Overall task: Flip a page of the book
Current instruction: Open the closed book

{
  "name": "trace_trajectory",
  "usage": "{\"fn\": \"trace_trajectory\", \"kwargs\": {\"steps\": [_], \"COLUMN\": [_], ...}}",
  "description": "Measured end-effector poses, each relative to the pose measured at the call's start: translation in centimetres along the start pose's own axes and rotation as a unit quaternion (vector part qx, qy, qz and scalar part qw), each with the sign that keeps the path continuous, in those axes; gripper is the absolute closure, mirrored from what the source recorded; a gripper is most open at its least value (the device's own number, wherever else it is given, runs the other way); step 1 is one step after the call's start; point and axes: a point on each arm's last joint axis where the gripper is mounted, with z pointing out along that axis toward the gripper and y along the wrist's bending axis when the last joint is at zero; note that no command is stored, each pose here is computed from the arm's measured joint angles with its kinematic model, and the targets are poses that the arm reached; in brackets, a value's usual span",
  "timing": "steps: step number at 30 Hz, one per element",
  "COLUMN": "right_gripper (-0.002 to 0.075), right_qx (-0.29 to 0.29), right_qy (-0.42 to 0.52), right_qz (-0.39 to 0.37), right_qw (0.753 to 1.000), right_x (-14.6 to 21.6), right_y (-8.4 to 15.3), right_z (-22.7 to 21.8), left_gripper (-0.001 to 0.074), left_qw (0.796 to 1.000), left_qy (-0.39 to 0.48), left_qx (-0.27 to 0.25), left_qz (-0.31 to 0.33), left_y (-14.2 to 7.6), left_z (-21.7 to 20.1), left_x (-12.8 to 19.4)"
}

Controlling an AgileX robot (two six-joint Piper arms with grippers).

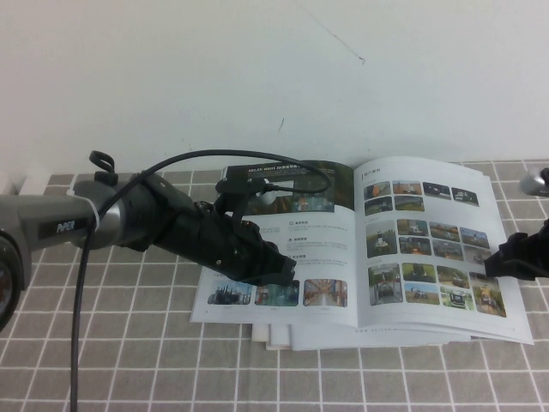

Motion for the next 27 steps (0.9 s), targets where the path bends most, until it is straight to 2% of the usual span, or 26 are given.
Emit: {"fn": "trace_trajectory", "kwargs": {"steps": [13, 19, 27], "right_gripper": [0.0342, 0.0342, 0.0342], "right_qx": [-0.023, -0.070, -0.128], "right_qy": [0.001, -0.024, -0.105], "right_qz": [0.025, 0.024, 0.005], "right_qw": [0.999, 0.997, 0.986], "right_x": [0.2, -0.3, -2.4], "right_y": [-0.1, 0.8, 2.9], "right_z": [1.2, 0.8, -1.9], "left_gripper": [0.0738, 0.0738, 0.0738], "left_qw": [1.000, 1.000, 1.000], "left_qy": [0.000, 0.001, 0.001], "left_qx": [0.000, 0.001, 0.001], "left_qz": [0.000, 0.000, 0.001], "left_y": [0.0, 0.0, 0.0], "left_z": [0.0, 0.0, 0.0], "left_x": [0.0, 0.0, 0.0]}}
